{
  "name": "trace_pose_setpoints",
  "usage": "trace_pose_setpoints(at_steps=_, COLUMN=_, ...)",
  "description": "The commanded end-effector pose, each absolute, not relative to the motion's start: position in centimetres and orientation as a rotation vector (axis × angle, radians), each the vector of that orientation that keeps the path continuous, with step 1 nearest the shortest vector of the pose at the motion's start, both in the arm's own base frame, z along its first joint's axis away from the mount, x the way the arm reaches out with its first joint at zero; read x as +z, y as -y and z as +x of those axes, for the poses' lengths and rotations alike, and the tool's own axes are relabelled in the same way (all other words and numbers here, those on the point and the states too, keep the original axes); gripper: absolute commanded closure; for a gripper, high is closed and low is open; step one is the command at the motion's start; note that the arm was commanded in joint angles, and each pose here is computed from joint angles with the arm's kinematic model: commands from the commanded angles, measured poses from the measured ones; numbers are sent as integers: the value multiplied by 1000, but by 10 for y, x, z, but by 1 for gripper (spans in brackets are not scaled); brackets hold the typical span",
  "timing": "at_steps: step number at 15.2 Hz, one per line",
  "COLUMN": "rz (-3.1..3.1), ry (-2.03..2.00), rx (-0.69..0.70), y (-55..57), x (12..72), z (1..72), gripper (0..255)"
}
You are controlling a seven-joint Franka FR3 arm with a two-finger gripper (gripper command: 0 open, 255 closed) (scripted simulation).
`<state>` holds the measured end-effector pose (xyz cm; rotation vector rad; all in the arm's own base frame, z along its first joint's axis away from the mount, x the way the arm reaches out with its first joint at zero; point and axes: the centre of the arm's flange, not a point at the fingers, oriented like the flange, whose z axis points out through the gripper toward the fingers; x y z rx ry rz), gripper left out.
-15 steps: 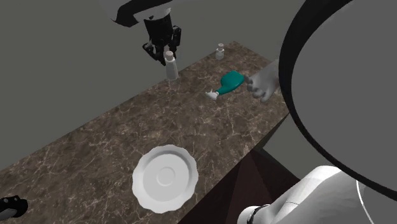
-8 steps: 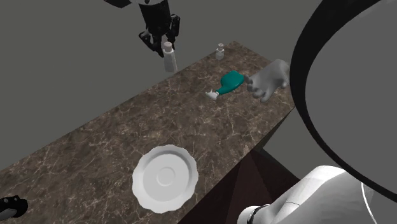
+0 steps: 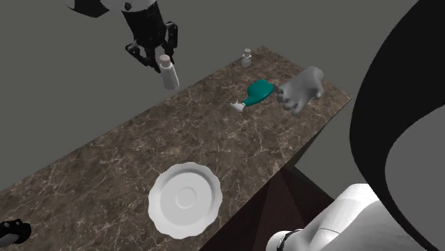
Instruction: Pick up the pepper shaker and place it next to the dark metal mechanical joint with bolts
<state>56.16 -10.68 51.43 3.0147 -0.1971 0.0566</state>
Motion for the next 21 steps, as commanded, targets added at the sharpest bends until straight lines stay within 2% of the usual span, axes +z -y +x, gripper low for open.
trace_pose_setpoints(at_steps=1, rz=3015, ry=199, rx=57, y=80, x=514, z=568, gripper=255)
trace_pose_setpoints(at_steps=21, rz=3015, ry=199, rx=57, y=-180, x=514, z=613, gripper=255)
